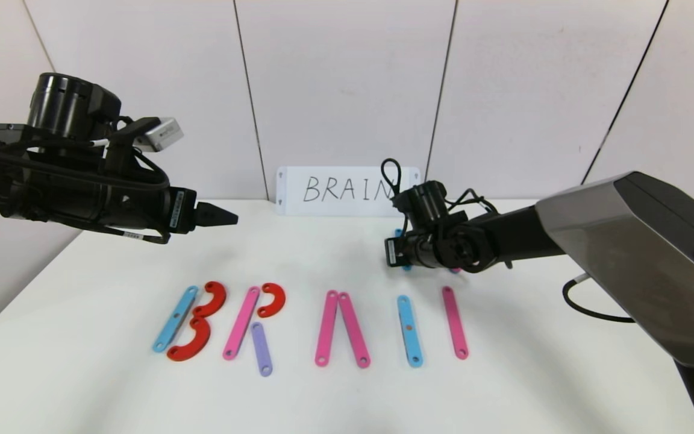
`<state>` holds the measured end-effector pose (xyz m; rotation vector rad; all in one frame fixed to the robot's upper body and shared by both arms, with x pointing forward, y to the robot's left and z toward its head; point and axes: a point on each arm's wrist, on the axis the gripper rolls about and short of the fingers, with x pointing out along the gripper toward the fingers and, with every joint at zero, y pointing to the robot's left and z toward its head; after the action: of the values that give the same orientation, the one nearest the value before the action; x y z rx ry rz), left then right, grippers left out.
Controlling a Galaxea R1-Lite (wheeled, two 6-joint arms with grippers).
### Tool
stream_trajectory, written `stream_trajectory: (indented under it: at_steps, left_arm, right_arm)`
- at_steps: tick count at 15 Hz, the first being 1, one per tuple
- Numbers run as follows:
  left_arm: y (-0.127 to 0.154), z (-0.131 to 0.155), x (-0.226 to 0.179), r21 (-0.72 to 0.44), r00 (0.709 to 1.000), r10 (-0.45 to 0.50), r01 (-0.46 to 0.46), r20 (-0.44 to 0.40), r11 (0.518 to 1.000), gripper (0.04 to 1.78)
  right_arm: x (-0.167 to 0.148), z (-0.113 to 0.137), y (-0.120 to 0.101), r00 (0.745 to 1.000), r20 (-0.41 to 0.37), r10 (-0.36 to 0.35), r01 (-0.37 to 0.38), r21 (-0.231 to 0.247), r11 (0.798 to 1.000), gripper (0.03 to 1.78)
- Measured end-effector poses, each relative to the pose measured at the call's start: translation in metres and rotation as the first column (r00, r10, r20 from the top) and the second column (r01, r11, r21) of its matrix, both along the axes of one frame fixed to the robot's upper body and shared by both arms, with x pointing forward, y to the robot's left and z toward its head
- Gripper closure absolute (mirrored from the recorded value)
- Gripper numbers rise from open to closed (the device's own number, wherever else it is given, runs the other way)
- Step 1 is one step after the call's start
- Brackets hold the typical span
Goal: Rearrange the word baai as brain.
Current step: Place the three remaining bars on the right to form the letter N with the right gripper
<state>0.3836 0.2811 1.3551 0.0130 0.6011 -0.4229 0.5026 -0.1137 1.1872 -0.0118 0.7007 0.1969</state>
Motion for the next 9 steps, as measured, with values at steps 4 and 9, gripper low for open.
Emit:
stream_trajectory:
  at_steps: [4,9]
  left_arm:
    - [-0.001,0.000,0.000,0.000,1.000,-0.003,0.003,-0.001,1.000,0.08]
    - [-0.001,0.000,0.000,0.000,1.000,-0.005,0.005,0.000,1.000,0.08]
  right_arm:
    - [0.001,0.000,-0.002,1.000,0.000,-0.006,0.006,0.000,1.000,1.54]
    - [-0.004,0.010,-0.006,1.000,0.002,-0.006,0.006,-0.002,1.000,1.54]
